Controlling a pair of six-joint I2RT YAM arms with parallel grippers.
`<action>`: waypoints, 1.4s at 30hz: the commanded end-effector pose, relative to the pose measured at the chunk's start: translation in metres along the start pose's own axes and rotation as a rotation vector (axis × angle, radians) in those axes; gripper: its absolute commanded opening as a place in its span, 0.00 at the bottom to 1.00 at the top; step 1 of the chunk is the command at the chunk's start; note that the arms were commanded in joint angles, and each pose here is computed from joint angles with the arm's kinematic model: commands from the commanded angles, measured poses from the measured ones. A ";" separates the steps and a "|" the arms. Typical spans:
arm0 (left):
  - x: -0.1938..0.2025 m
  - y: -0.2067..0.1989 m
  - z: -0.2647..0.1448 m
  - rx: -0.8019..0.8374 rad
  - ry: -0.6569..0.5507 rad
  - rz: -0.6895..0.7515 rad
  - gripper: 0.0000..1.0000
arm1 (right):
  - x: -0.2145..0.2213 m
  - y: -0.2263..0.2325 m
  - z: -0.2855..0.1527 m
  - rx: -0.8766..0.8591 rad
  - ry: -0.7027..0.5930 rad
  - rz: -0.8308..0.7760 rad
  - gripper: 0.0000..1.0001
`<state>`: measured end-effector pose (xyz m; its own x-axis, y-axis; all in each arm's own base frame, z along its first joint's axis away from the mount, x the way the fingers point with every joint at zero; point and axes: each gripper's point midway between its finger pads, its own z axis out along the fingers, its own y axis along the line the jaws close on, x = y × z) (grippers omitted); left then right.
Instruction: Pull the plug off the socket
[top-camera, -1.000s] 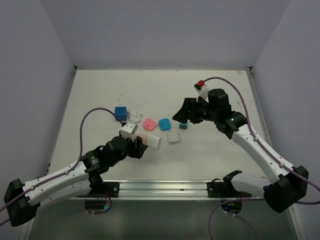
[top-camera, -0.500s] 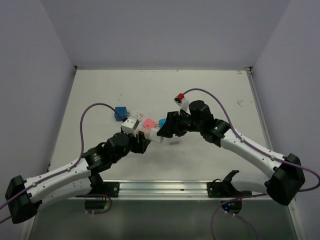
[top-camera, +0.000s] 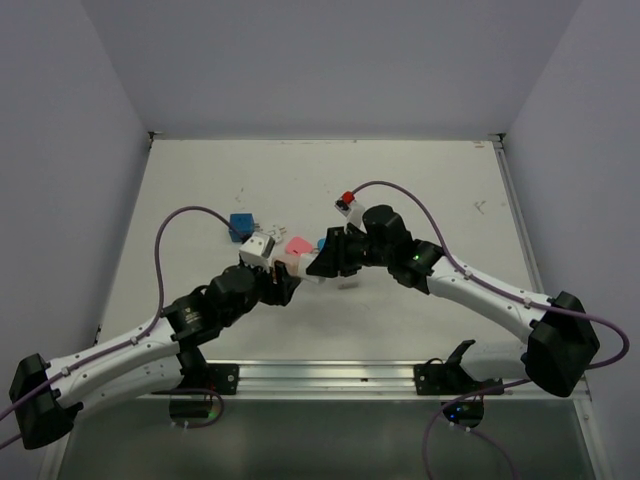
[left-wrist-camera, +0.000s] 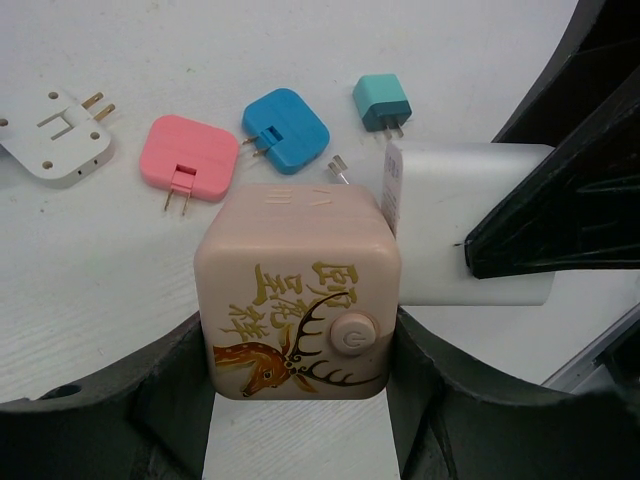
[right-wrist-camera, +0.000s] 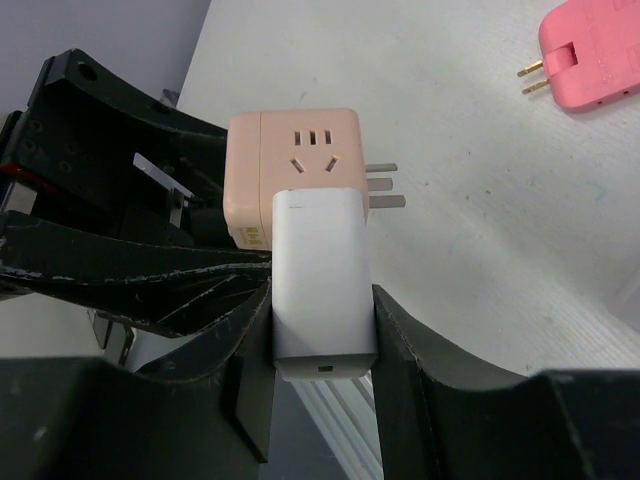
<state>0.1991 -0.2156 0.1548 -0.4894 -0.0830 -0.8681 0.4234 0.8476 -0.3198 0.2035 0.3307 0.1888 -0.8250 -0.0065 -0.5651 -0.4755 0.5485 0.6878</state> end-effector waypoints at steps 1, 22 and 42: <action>-0.048 -0.021 -0.007 0.068 -0.167 -0.096 0.00 | -0.009 0.004 0.002 -0.007 -0.044 -0.013 0.11; -0.054 -0.017 -0.021 0.111 -0.259 -0.200 0.84 | -0.010 0.005 -0.003 0.003 -0.061 -0.023 0.00; -0.024 0.005 -0.004 -0.029 -0.153 -0.168 0.83 | -0.010 0.011 -0.002 -0.006 -0.051 -0.035 0.00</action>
<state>0.2055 -0.2089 0.1645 -0.4522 -0.2670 -0.8510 0.3405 0.8302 -0.4414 0.2019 0.3263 0.1751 -0.8296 -0.0096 -0.5583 -0.4541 0.5934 0.6646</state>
